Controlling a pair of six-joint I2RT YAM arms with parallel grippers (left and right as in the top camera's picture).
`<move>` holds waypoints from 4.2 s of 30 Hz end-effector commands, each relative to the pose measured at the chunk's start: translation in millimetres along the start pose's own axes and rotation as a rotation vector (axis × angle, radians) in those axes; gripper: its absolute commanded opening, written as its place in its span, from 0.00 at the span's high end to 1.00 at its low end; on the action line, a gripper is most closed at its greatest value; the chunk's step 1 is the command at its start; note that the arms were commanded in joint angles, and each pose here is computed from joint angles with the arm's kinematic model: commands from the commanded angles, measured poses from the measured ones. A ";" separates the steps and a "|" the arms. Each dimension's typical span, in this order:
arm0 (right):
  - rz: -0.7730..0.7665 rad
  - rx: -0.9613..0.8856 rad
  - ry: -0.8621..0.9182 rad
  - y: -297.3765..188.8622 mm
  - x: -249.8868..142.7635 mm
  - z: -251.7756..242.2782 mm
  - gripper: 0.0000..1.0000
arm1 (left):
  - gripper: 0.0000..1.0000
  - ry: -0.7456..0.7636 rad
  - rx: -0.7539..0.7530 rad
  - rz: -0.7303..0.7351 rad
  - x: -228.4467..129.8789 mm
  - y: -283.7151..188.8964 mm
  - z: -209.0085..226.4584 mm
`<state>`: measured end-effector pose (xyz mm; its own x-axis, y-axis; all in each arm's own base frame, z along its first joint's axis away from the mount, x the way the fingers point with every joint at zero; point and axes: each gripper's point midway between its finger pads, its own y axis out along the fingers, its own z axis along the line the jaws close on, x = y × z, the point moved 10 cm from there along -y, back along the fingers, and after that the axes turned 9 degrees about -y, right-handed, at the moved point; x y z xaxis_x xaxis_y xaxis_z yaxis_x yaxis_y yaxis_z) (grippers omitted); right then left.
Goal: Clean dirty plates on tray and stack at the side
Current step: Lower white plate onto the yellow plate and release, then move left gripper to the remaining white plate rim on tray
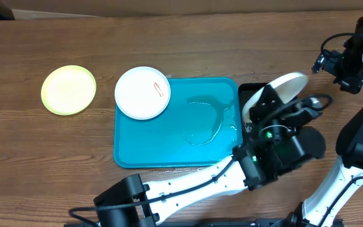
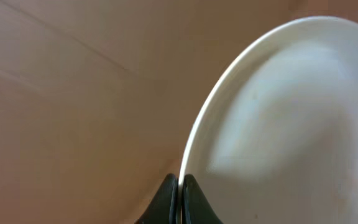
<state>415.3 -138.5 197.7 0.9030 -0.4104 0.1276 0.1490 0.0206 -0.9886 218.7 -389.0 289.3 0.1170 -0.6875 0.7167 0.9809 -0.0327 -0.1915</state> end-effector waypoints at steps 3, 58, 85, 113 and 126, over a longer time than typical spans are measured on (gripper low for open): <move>-0.037 0.009 0.001 -13.2 1.4 1.1 0.00 | 0.96 -0.432 -0.242 0.166 -29.2 42.0 3.9; -0.037 0.009 0.001 -13.2 1.4 1.1 0.00 | 0.96 -1.624 0.447 0.932 -469.1 123.0 376.7; -0.038 0.009 0.001 -13.4 1.4 1.1 0.00 | 0.93 -1.611 0.471 0.945 -501.1 142.1 360.4; -0.038 0.009 0.001 -13.4 1.4 1.1 0.00 | 0.59 -1.355 -0.139 1.078 -336.3 157.1 266.9; -0.038 0.009 0.001 -13.4 1.4 1.1 0.00 | 0.70 -1.218 -0.028 1.140 -349.1 170.8 244.5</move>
<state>415.3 -138.5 197.6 0.9027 -0.4111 0.1275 0.1490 0.0206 -0.9886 383.8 12.6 180.9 0.7835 0.5612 0.2668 0.3388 -0.0259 -0.9405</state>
